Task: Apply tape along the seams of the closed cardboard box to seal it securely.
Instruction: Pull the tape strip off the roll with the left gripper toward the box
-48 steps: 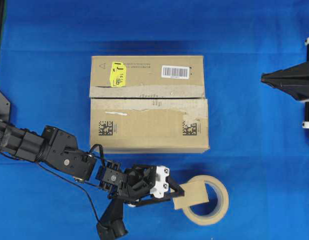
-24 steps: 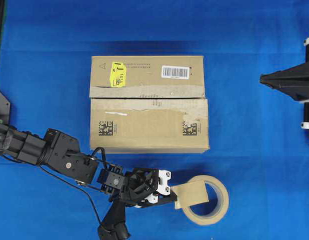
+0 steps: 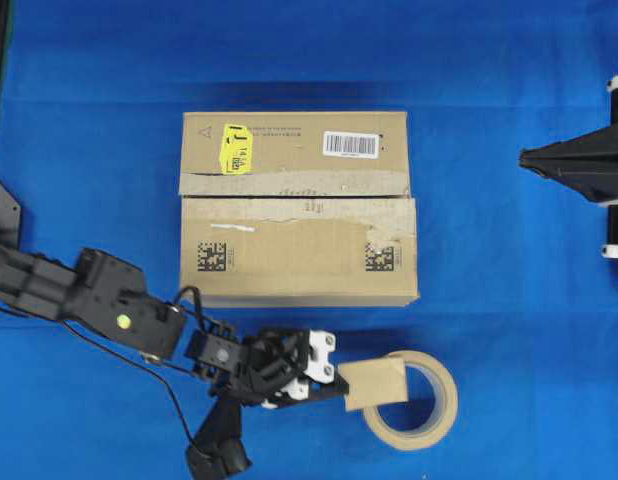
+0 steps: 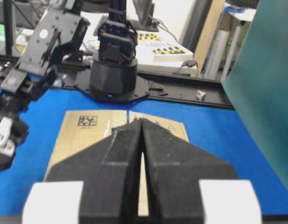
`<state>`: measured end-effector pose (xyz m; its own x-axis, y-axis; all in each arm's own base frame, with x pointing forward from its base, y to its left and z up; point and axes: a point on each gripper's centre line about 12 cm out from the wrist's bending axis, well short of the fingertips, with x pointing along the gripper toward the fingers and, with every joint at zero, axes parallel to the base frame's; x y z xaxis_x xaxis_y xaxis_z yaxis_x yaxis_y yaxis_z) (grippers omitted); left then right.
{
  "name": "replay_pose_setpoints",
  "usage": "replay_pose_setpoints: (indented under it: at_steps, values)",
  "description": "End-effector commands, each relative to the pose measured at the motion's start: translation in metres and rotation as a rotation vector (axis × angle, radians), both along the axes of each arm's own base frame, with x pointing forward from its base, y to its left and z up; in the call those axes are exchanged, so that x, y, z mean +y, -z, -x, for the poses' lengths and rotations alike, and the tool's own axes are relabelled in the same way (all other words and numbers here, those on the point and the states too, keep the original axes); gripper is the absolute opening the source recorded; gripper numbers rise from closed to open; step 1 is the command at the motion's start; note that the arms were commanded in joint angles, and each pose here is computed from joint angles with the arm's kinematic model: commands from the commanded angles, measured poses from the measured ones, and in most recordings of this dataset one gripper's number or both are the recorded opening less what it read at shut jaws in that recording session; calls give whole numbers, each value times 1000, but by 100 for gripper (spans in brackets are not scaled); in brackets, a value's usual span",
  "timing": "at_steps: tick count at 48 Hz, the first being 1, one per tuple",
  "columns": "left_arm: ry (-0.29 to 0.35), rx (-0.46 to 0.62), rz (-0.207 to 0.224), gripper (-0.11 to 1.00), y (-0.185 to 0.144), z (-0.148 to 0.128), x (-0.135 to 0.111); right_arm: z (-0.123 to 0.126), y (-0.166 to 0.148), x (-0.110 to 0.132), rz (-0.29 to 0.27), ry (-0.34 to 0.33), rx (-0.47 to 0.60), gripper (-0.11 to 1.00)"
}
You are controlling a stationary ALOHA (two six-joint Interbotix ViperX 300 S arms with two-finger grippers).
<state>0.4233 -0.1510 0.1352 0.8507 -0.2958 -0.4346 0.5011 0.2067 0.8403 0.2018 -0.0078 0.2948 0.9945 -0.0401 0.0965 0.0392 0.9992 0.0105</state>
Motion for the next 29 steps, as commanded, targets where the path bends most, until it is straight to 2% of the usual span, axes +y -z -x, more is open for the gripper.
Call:
replay_pose_setpoints:
  at_steps: [1,4,8,17,23,29]
  values:
    - [-13,-72,22,2,-34,3,8,-2,-12,1,4,-3,-31,0]
    - [-17,-106,22,2,-50,7,13,-1,-13,1,4,-5,-34,0]
    - [-11,-150,-9,2,-65,13,20,0,-15,1,6,-5,-41,0]
    - [2,-241,-140,2,-89,21,41,2,-20,1,9,-5,-44,0]
    - [-27,-275,-211,2,-98,22,64,4,-28,1,14,-5,-49,0]
    - [-74,-286,-225,2,-104,20,84,6,-35,2,26,-7,-48,0]
